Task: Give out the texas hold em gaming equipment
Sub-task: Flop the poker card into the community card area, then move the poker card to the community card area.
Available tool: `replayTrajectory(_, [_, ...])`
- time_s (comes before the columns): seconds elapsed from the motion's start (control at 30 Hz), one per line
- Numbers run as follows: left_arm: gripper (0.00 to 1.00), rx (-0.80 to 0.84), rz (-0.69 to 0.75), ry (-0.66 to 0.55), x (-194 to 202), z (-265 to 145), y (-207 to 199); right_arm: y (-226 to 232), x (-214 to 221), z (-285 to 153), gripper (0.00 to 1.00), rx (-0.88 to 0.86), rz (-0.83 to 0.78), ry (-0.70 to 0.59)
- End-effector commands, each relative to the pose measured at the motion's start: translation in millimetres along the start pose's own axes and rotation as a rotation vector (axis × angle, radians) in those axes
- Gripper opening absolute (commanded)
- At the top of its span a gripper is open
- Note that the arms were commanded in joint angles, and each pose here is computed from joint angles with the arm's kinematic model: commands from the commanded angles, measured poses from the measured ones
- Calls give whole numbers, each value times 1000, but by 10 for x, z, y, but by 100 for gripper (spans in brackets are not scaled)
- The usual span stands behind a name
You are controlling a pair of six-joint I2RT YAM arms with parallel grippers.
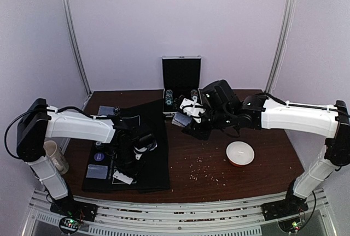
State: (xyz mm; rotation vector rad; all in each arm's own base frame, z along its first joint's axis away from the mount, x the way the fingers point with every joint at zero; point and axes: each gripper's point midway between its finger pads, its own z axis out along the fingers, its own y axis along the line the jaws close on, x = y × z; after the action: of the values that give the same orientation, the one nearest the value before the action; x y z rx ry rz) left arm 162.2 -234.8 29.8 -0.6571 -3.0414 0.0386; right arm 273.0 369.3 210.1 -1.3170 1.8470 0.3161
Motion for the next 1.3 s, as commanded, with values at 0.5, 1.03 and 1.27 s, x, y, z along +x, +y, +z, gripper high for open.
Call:
replayTrajectory(0.5, [27,143,-84,-233,-703,-491,473,-60,-43,-118,49,23,25,-16])
replayTrajectory(1.03, [13,108,-120,-117,-347,94,704,-58,-13,-127,49,26,31,-13])
replayTrajectory(1.27, [13,83,-147,-80,-128,147,781,-51,-23,-113,49,22,32,-17])
